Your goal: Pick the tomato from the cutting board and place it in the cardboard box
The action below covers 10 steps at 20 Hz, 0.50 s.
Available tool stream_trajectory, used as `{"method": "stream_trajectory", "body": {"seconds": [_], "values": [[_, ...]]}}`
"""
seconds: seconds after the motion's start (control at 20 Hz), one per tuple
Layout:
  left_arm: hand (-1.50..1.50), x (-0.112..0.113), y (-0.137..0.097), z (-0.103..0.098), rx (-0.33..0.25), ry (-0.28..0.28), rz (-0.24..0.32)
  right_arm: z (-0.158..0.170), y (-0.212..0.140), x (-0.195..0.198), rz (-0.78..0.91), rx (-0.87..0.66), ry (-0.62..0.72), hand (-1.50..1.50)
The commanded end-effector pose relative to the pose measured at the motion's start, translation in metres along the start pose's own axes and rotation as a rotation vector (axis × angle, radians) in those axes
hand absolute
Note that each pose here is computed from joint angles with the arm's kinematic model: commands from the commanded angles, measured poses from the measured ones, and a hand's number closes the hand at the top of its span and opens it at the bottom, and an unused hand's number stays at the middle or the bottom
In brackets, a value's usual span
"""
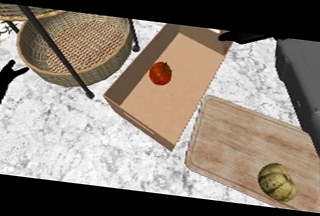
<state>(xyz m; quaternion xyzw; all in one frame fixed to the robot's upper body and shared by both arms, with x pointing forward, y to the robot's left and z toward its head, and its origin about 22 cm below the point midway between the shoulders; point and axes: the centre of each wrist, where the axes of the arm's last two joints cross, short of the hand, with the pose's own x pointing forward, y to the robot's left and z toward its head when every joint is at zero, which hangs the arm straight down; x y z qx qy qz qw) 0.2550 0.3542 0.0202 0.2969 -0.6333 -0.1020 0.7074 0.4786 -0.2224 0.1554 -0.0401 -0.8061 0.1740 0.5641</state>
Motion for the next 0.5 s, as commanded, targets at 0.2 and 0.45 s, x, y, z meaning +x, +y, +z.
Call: {"method": "stream_trajectory", "body": {"seconds": [0.2,0.45], "values": [[0.0,-0.001,-0.006,-0.001,-0.038,-0.011,0.009,0.043,-0.09,-0.025,0.033,-0.031,0.014,-1.5],[0.0,0.012,-0.003,-0.011,-0.041,-0.032,0.014,0.06,-0.135,-0.018,0.093,0.034,0.038,-1.5]]}}
